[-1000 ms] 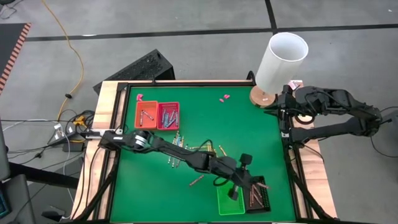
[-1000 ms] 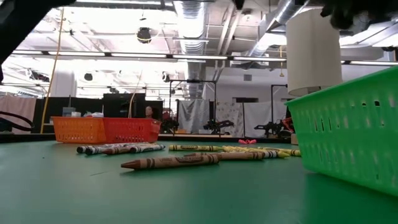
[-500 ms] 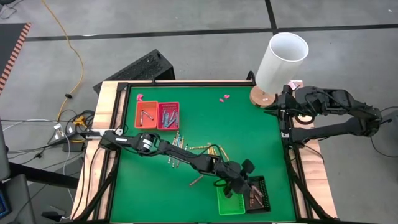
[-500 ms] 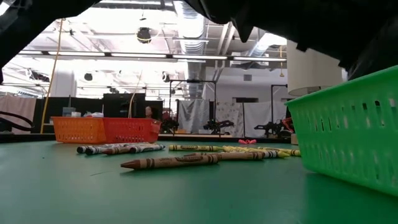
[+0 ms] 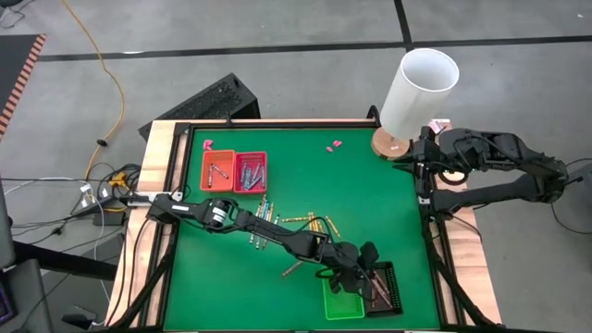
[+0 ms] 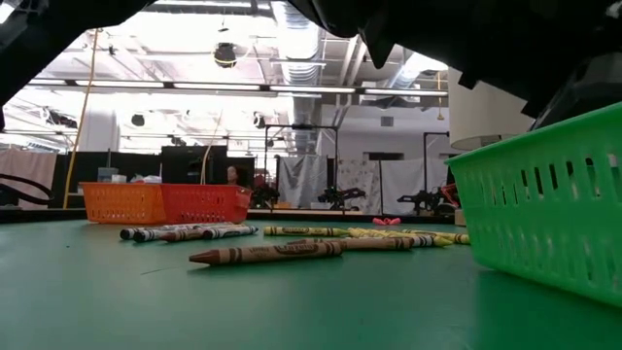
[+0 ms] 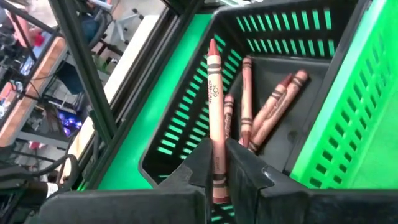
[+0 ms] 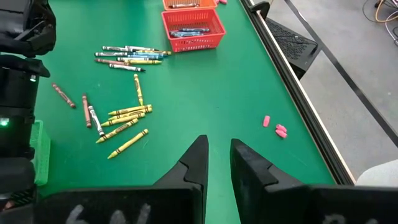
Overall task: Sort crayons
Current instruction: Put the brown crayon into the black bin
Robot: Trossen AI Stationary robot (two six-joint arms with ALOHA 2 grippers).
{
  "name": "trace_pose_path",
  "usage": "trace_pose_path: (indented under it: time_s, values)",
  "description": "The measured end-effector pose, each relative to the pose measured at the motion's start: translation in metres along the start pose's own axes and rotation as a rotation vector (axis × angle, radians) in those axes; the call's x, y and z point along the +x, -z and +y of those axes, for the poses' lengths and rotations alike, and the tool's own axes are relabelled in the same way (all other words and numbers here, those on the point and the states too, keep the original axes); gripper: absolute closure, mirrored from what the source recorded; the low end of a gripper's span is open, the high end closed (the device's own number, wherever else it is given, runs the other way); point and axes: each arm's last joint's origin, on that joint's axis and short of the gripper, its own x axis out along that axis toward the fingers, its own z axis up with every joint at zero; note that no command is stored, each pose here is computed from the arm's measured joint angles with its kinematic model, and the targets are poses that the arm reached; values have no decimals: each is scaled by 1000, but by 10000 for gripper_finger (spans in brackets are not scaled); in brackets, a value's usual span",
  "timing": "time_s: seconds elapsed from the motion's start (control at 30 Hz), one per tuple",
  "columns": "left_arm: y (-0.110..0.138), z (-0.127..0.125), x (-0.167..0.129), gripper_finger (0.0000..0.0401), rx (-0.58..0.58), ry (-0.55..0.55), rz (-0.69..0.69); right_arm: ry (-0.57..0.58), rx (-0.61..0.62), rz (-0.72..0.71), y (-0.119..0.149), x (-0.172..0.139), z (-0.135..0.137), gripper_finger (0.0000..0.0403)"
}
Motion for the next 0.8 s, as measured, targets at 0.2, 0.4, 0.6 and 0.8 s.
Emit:
trace_pose_path:
  time_s: [0.2,0.4,0.6,0.8]
  values:
    - [0,0,0,374,0,-3,-3,0,0,0,0,0,0,335]
    - [-1,1,0,362,-42,-6,-9,0,-1,0,0,0,0,335]
    - [-2,2,0,328,-70,-21,-22,0,-1,1,0,0,0,335]
    - [-5,6,0,295,-143,-94,-11,0,-1,1,0,0,0,335]
